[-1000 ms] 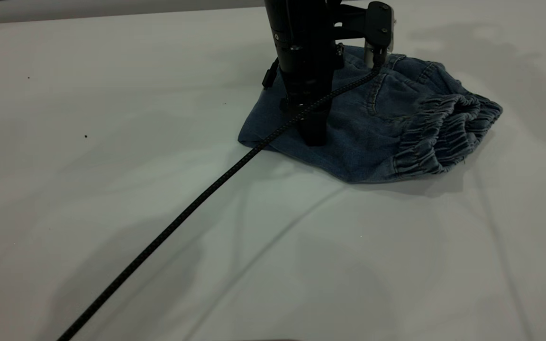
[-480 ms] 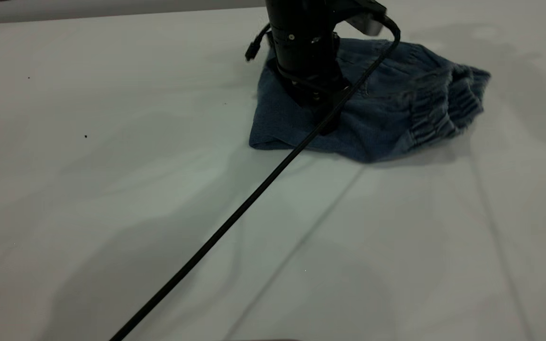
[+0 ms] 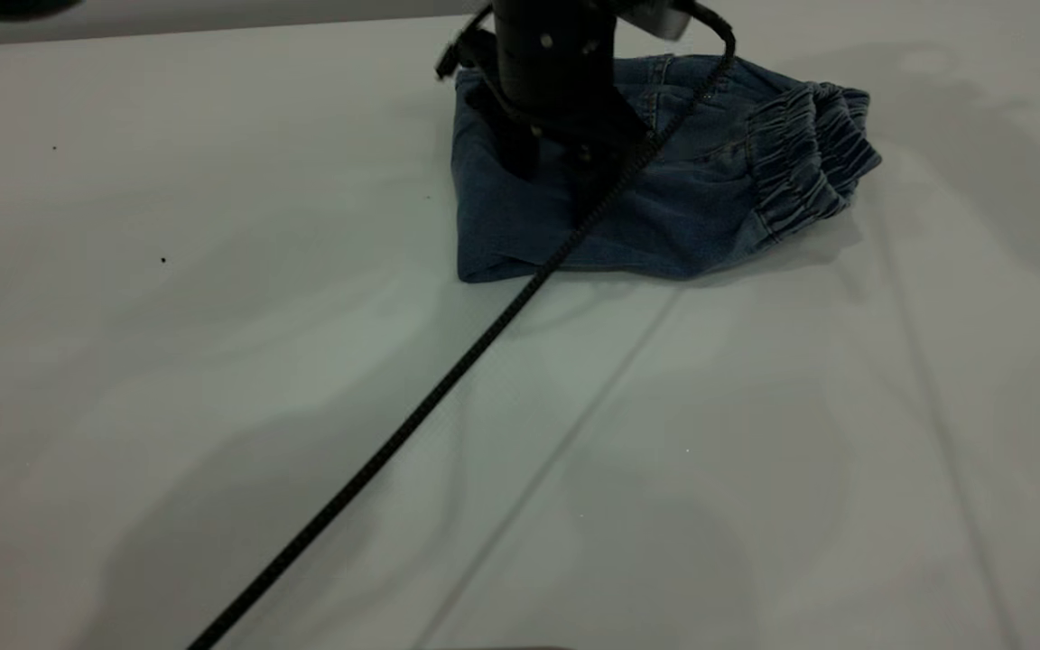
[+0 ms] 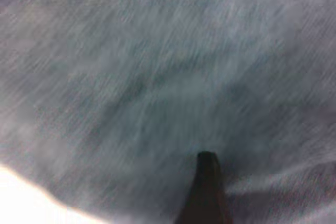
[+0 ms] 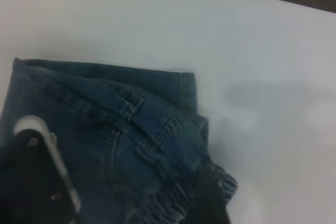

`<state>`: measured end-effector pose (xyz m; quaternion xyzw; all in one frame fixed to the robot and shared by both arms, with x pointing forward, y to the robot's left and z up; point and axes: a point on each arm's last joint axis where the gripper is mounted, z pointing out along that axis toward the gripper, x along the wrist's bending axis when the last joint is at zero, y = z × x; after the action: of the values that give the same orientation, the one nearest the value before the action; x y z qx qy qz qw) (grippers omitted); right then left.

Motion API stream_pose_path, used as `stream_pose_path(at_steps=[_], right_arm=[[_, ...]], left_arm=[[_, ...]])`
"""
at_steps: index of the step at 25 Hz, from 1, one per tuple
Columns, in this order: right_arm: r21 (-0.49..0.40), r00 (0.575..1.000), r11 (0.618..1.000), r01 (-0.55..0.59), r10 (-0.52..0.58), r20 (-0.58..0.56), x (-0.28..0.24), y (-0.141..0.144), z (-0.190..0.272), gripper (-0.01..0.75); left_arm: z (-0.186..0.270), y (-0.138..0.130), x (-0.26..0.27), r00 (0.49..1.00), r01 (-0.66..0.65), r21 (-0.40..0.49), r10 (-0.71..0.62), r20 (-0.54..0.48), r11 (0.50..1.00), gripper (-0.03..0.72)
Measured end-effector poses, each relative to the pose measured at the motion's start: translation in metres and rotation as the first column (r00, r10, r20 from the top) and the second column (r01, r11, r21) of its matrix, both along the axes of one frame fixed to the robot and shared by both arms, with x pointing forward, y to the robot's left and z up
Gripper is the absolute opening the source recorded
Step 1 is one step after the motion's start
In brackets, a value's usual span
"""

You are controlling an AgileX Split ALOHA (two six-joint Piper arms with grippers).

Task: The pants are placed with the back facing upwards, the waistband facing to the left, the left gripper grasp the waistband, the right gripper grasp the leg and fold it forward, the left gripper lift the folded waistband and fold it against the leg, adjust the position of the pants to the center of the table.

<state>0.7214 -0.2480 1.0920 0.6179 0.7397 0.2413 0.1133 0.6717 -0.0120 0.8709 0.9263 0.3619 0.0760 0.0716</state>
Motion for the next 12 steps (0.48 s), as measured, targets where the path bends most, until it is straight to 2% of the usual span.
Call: stream_pose_path(at_steps=[1,7,12], right_arm=[[0.000,1.000,1.000,0.000,0.000,0.000,0.000,0.000,0.000,0.475],[0.000,1.000,1.000,-0.001,0.001,0.008,-0.002,0.000,0.004,0.475],[0.005,0.998,1.000,-0.004,0.003,0.065,-0.014,-0.001,0.032,0.475]], left_arm=[[0.007,0.000,0.000,1.000,0.000,0.010,0.000,-0.008,1.000,0.549],[0.054,-0.008,0.012,0.993,0.012,-0.078,-0.003,0.118,0.997,0.549],[0.087,-0.006,0.011,0.984,0.023,-0.102,-0.004,0.180,0.995,0.549]])
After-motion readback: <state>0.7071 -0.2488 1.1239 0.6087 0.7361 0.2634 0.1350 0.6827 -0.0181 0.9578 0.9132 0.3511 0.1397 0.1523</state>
